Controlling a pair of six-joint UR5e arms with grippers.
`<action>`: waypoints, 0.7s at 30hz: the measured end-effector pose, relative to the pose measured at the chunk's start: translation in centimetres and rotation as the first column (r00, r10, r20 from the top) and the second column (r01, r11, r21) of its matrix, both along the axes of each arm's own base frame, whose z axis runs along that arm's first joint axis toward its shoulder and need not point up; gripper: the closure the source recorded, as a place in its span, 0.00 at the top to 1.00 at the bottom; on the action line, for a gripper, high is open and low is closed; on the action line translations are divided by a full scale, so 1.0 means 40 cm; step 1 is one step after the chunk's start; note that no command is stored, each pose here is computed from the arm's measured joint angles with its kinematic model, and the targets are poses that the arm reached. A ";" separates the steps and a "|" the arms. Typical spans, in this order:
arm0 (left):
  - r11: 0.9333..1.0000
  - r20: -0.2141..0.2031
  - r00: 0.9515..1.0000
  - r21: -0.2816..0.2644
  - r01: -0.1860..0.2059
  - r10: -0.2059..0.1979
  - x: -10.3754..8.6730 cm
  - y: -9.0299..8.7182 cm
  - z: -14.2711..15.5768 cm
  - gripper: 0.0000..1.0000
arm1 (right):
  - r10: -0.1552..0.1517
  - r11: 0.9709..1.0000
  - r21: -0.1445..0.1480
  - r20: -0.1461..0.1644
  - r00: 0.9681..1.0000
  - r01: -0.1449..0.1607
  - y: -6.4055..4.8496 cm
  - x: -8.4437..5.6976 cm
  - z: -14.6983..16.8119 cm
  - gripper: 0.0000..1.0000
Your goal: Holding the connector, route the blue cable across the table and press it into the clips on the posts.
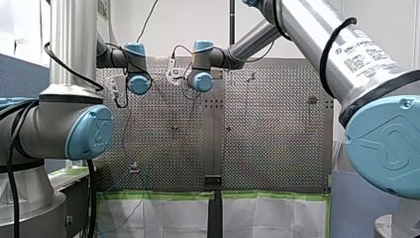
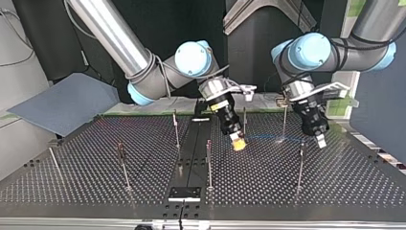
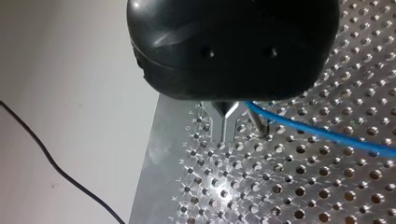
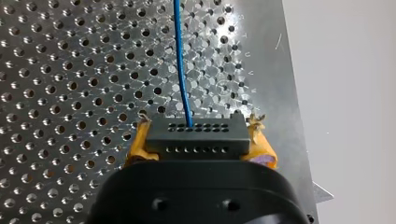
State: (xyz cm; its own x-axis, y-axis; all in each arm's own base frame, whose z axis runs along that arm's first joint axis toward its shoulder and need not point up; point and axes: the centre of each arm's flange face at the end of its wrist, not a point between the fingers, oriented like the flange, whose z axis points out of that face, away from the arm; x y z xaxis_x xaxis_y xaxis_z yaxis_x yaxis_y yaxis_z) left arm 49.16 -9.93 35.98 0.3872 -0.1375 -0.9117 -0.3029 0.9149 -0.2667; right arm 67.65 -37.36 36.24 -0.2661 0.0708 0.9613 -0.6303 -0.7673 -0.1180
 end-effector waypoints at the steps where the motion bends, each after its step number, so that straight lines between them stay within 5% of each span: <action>1: 1.000 0.007 1.000 0.000 0.002 -0.002 0.008 0.003 0.001 0.00 | 0.000 1.000 0.000 0.000 1.000 0.000 -0.001 0.001 0.001 0.00; 13: 1.000 0.023 1.000 -0.002 0.020 -0.020 0.096 0.036 -0.015 0.00 | -0.002 1.000 -0.007 0.008 1.000 0.002 -0.013 0.005 0.009 0.00; 21: 1.000 0.023 1.000 -0.008 0.016 -0.016 0.111 0.062 -0.022 0.00 | -0.012 1.000 -0.008 0.009 1.000 0.012 -0.030 -0.002 0.011 0.00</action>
State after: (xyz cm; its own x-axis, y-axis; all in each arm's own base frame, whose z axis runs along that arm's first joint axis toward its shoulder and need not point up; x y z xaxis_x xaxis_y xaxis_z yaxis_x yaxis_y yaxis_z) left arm 53.59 -7.43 35.10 0.4060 -0.1509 -0.9013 -0.2819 0.9175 -0.2806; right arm 67.56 -38.56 36.68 -0.2738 0.0812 0.9583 -0.6381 -0.7609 -0.1179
